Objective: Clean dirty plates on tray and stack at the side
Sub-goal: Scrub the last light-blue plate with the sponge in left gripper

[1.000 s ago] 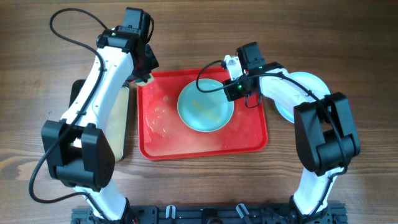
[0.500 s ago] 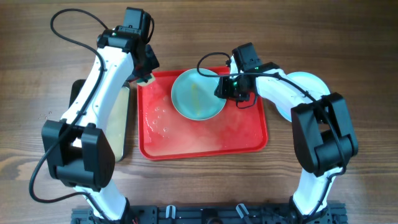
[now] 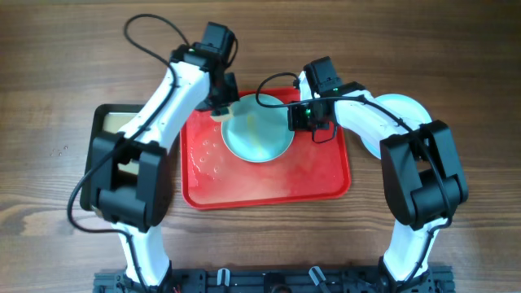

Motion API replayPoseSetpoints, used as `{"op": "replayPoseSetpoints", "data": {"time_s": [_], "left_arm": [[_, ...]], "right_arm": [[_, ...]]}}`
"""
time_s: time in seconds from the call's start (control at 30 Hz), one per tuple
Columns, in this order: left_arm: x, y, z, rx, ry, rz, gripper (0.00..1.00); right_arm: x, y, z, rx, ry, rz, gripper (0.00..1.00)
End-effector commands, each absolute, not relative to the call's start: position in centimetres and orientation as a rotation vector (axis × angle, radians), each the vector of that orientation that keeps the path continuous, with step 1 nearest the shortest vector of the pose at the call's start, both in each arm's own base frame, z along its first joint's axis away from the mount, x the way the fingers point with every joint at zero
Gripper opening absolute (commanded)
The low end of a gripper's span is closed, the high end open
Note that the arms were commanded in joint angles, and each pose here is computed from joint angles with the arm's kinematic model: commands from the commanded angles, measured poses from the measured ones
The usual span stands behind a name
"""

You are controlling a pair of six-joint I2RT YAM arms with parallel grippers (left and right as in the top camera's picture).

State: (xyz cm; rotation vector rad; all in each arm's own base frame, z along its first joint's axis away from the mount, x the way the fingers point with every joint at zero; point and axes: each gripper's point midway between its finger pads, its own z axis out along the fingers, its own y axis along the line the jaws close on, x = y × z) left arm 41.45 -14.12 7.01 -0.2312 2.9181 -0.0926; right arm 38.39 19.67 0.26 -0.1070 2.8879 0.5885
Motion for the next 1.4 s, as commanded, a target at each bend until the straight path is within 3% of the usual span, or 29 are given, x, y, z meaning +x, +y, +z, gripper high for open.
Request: {"op": "replayPoseSetpoints", "data": {"time_s": [0.0,0.23,0.43,0.53,0.6,0.8,0.97,1.17,1.23,1.3,1.37], "left_arm": [[41.1,-16.7,5.3,-0.053,2.965,-0.149,0.04],[40.8,-19.1,1.5,0.056,3.001,-0.14,0.04],[37.0,-22.6,-1.1,0.296,3.094,-0.16,0.04],[33.8,-26.4,-0.6,0.623,3.109,-0.435,0.04],[33.2,-26.6,-0.5,0.67,3.114,-0.445,0.04],[34.0,-20.0,-1.1,0.55,3.207,-0.075,0.04],[37.9,-13.3,-0.7,0.114,3.086,0.389,0.04],[42.9,-17.7,-0.6,0.044,2.913,0.056,0.04],[42.3,-20.4,-0.6,0.152,2.943,-0.158,0.04],[39.1,-25.7,0.5,0.484,2.957,-0.651,0.04],[37.0,-26.7,1.2,0.596,2.973,-0.814,0.04]], "right_arm": [[37.4,19.0,-1.4,0.094,2.966,0.558,0.04],[37.3,18.9,-1.4,0.138,2.973,0.556,0.04],[37.3,18.9,-1.4,0.127,2.972,0.555,0.04],[37.3,18.9,-1.4,0.127,2.972,0.555,0.04],[37.3,18.9,-1.4,0.126,2.972,0.555,0.04],[37.3,18.9,-1.4,0.123,2.972,0.554,0.04],[36.9,18.6,-1.7,0.135,2.987,0.532,0.04],[36.5,18.5,-1.9,0.171,3.0,0.536,0.04],[36.6,18.5,-1.9,0.169,2.997,0.537,0.04],[36.8,18.6,-1.9,0.166,2.987,0.541,0.04],[36.9,18.6,-1.9,0.166,2.985,0.542,0.04]]}}
